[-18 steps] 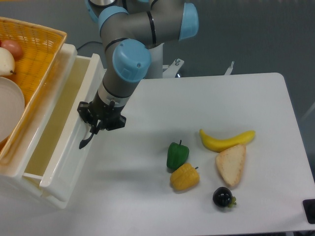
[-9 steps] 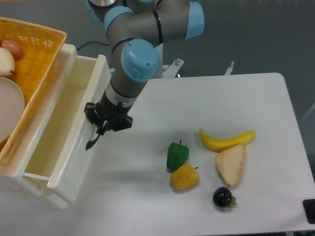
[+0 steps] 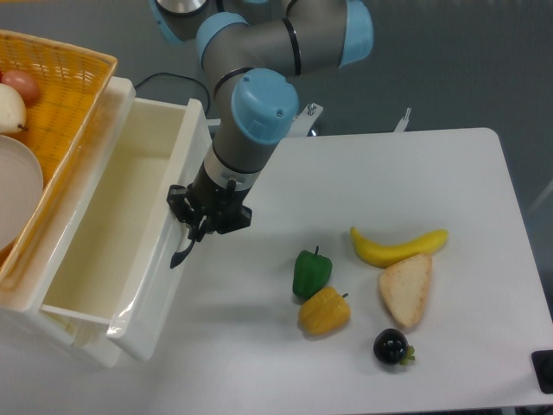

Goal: Slide open the top white drawer
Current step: 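Keep pulling the upper drawer out along its rails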

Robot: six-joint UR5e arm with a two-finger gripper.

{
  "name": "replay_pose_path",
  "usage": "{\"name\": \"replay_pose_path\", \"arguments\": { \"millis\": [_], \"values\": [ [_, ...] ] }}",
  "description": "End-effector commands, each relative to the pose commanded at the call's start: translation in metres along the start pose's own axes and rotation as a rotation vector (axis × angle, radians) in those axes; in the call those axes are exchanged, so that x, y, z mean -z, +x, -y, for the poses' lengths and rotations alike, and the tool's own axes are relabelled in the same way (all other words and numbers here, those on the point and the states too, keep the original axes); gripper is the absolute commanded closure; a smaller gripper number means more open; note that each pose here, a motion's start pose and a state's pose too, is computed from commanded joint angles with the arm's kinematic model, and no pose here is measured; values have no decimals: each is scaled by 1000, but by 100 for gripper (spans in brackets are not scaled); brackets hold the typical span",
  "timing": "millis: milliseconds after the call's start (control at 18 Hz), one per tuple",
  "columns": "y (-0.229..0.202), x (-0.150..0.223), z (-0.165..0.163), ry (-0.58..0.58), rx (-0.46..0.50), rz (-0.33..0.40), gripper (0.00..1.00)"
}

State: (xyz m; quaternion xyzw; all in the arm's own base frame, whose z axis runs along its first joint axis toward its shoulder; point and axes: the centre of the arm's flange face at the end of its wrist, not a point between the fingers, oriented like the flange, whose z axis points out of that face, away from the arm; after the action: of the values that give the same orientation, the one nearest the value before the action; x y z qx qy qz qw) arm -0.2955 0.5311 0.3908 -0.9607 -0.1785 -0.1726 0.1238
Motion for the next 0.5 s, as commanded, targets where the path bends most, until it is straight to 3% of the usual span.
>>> {"name": "replay_pose_path", "arguments": {
  "millis": [500],
  "values": [
    [-15,4,0,5,-10,6,84]
  ]
}}
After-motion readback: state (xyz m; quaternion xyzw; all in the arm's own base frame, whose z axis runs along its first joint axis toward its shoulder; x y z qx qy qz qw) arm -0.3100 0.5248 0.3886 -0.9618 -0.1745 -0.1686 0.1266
